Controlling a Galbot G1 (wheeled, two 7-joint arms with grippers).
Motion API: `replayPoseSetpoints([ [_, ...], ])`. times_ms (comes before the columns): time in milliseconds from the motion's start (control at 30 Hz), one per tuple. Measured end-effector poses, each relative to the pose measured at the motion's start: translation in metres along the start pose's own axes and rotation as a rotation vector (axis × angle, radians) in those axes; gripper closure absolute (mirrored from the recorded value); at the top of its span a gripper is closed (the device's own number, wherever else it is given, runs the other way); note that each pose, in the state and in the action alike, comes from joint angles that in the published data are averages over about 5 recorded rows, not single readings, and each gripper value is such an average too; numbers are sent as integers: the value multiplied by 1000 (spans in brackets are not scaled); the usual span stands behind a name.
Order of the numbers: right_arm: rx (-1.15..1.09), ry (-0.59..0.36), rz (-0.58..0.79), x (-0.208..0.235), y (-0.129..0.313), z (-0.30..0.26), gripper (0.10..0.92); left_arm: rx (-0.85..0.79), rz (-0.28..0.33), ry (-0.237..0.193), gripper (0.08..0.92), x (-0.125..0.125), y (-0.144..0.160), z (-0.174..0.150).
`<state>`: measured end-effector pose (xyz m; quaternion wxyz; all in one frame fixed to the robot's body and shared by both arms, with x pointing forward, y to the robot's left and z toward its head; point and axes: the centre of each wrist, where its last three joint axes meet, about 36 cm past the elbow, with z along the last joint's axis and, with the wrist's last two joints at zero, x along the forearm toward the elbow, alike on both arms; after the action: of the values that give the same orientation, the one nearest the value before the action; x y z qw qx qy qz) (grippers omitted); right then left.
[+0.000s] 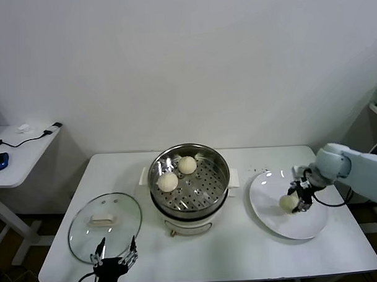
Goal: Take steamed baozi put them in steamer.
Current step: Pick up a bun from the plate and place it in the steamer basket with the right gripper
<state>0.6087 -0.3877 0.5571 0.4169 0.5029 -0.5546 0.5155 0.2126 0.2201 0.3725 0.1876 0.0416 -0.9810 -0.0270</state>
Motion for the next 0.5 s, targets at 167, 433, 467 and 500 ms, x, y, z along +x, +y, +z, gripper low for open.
replayPoseSetpoints([
  [167,201,-69,56,76,-40,-56,376,-2,1,-6,177,3,0,-3],
  [433,631,-115,90,155,-54,-185,375,-2,0,-15,177,6,0,-7],
  [467,685,-115,83,157,-51,-201,376,-2,0,-15,177,6,1,-7],
  [500,736,-114,75,157,-48,-215,377,-3,-1,-15,177,6,1,-7],
])
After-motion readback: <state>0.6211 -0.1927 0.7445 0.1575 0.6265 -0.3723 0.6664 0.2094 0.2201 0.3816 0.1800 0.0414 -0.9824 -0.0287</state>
